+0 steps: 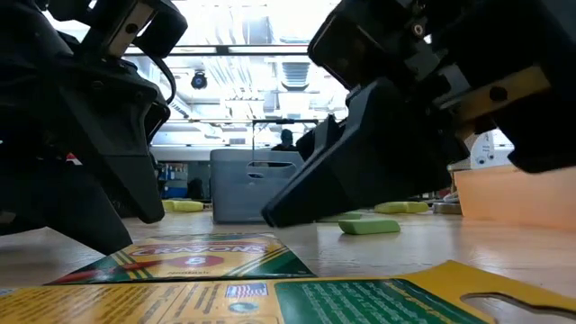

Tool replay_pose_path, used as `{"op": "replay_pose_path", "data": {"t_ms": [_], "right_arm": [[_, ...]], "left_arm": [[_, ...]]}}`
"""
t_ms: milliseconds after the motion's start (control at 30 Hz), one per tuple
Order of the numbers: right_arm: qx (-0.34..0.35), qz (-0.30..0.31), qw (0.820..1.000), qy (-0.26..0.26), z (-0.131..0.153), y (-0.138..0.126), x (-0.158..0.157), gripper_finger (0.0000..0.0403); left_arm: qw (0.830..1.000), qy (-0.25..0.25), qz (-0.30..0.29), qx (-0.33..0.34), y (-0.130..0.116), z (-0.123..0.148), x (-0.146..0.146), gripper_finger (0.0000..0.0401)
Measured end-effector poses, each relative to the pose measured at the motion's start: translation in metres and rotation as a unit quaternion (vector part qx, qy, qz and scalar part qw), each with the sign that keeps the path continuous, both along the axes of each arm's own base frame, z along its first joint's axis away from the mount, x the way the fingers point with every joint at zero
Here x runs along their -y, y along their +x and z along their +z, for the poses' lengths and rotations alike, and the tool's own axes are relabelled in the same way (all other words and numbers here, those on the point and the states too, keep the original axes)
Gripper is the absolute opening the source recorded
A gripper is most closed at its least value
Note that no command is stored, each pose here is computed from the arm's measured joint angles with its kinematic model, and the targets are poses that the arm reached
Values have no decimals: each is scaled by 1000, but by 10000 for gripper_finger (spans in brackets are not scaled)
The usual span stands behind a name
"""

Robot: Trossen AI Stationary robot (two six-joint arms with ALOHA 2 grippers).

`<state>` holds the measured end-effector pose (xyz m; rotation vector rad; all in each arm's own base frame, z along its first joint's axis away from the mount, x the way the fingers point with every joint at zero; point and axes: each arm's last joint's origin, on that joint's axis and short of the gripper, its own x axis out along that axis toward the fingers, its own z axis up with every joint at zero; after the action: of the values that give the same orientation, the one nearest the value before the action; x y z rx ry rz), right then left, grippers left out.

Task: Pick & Place School Supplies
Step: Put the top right yellow crayon box into the black transparent bin

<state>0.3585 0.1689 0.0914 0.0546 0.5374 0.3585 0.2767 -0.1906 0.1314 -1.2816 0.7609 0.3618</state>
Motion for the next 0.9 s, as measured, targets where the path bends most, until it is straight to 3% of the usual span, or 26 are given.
{"op": "replay_pose_path", "data": {"t_ms": [900], "right_arm": [[3, 1, 1000, 8, -16, 2, -1, 57]], "left_arm": [[1000, 0, -1, 5, 1, 1, -1, 142]]}}
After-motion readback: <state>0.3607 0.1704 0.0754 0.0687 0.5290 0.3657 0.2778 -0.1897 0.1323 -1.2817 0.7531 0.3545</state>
